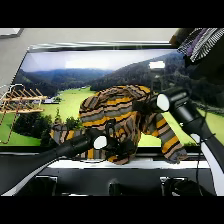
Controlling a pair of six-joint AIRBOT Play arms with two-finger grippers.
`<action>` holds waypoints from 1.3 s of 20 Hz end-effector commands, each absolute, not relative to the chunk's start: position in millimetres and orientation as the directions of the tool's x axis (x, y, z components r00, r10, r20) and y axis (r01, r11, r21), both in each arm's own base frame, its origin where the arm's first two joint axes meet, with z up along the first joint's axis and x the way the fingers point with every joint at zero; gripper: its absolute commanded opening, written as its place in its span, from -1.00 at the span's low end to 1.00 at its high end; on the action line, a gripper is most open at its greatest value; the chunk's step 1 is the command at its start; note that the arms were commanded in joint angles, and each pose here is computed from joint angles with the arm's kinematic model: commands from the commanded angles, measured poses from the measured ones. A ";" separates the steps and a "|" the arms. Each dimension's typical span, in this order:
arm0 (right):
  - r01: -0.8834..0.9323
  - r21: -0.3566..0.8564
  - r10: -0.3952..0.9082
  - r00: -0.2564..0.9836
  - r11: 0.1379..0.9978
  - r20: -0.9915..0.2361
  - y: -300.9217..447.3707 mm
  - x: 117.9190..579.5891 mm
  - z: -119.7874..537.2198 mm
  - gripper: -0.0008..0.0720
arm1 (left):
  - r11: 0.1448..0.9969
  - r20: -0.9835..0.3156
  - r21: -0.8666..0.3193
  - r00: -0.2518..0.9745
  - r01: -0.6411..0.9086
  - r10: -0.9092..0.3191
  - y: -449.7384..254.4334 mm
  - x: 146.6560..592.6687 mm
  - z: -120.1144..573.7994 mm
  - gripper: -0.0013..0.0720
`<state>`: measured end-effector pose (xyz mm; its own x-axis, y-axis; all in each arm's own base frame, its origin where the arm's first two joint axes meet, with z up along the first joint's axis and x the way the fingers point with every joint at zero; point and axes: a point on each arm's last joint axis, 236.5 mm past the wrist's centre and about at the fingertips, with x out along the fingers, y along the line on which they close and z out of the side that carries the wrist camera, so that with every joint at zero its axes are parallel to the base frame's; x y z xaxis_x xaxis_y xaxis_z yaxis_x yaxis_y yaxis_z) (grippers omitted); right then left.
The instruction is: Fold the clothes and pants, and hang the long-sleeved shirts on hangers.
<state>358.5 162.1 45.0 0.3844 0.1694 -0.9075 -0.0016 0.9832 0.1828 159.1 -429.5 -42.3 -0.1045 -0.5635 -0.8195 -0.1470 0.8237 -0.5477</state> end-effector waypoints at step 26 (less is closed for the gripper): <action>0.678 0.408 0.500 0.070 0.611 -0.863 191.7 190.4 -32.3 0.35 | 0.670 -0.910 -0.100 0.206 0.736 -0.361 -291.6 314.2 -36.8 0.38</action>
<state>195.5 160.8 -9.7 0.0573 0.4331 -0.8995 0.5783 0.7201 0.3835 304.8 -292.7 -39.4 0.1692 -0.3601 -0.9174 0.6489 0.7414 -0.1713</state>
